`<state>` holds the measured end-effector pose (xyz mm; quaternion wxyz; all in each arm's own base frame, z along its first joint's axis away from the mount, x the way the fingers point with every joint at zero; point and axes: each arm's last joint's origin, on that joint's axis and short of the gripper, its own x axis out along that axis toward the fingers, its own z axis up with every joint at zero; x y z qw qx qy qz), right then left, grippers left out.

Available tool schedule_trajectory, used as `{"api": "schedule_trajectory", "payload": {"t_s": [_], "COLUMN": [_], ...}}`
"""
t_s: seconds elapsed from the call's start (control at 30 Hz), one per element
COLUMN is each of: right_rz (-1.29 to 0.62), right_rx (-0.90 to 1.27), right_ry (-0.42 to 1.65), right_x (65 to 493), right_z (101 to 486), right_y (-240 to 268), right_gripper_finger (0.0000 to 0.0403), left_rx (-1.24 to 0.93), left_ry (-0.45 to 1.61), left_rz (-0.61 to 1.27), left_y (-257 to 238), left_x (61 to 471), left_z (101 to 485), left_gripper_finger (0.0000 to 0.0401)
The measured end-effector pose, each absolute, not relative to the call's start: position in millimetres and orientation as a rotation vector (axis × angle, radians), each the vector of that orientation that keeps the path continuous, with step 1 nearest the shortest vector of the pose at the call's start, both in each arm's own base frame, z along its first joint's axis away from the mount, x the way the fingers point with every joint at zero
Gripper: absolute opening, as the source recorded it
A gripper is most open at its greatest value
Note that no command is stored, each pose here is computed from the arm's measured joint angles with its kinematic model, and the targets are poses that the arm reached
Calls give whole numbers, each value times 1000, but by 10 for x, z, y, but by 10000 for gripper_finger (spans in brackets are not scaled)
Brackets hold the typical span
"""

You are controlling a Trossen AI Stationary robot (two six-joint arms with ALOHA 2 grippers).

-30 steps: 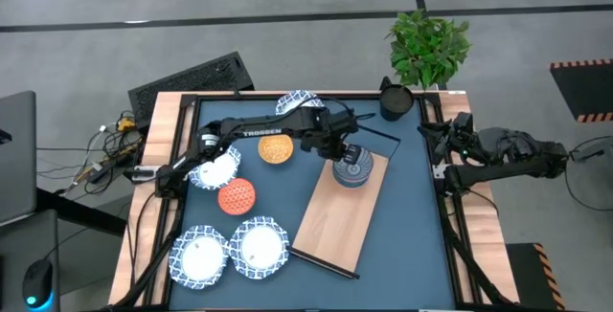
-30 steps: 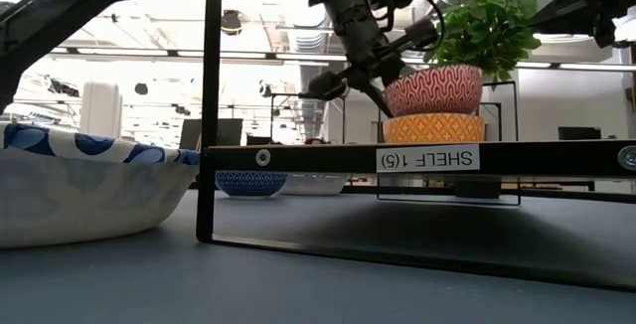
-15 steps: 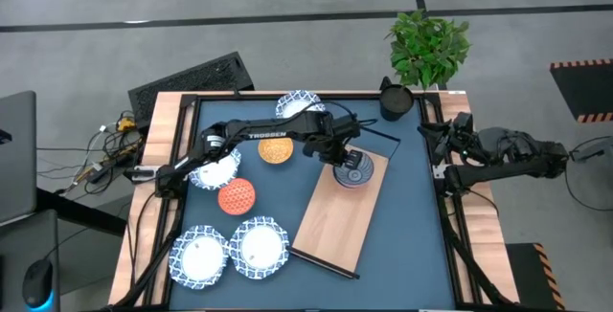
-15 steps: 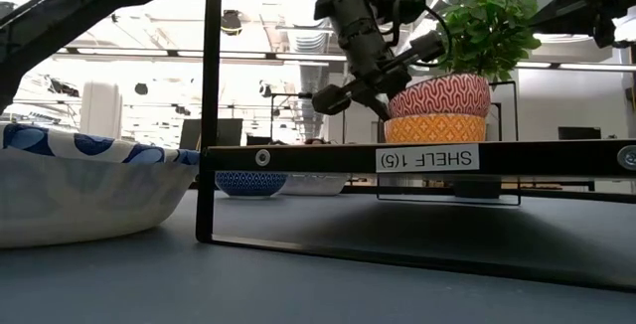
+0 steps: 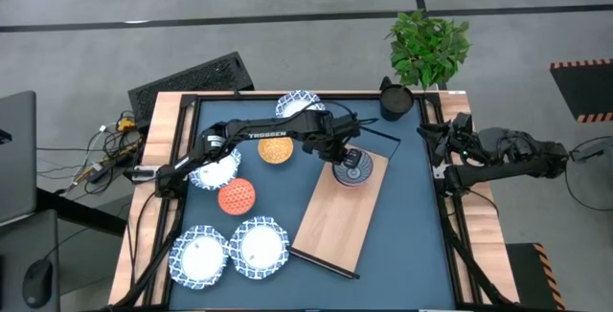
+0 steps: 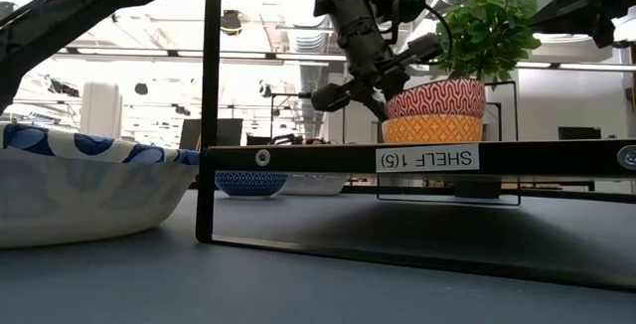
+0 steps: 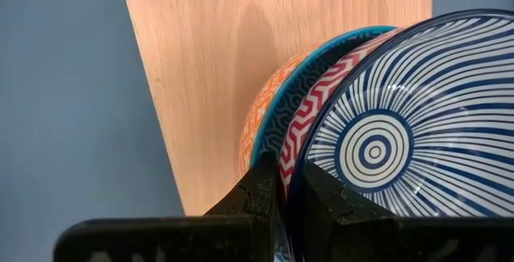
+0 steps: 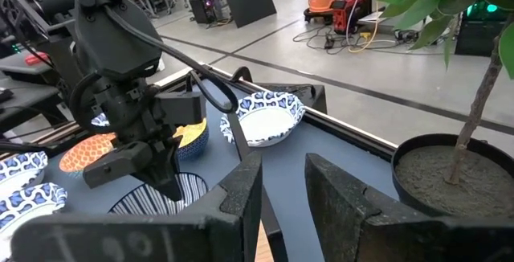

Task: Place and stack bowls onto a shelf
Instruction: Stack the dark blue striped bowl into the light blue patterned bowl

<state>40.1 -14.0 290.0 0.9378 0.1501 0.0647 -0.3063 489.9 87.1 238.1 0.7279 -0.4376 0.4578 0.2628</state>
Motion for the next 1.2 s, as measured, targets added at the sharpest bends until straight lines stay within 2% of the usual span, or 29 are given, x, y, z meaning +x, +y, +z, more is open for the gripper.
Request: {"api": "schedule_trajectory", "payload": {"t_s": [0.23,0.57,0.83,1.2], "right_rz": [-625,-626,-626,-625], "right_rx": [307,306,306,306], "right_ry": [132,133,133,133], "right_x": [401,401,401,401], "right_z": [2900,2900,2900,2899], "right_y": [-140,-140,-140,-140], "right_gripper_finger": [123,123,123,123], "left_rx": [-916,-761,-781,-765], "left_ry": [1040,989,1082,1074], "left_rz": [577,607,574,544], "left_y": [872,850,784,820], "left_x": [4869,4848,4836,4848], "left_z": [2389,2661,2530,2515], "left_gripper_finger": [14,14,14,15]}}
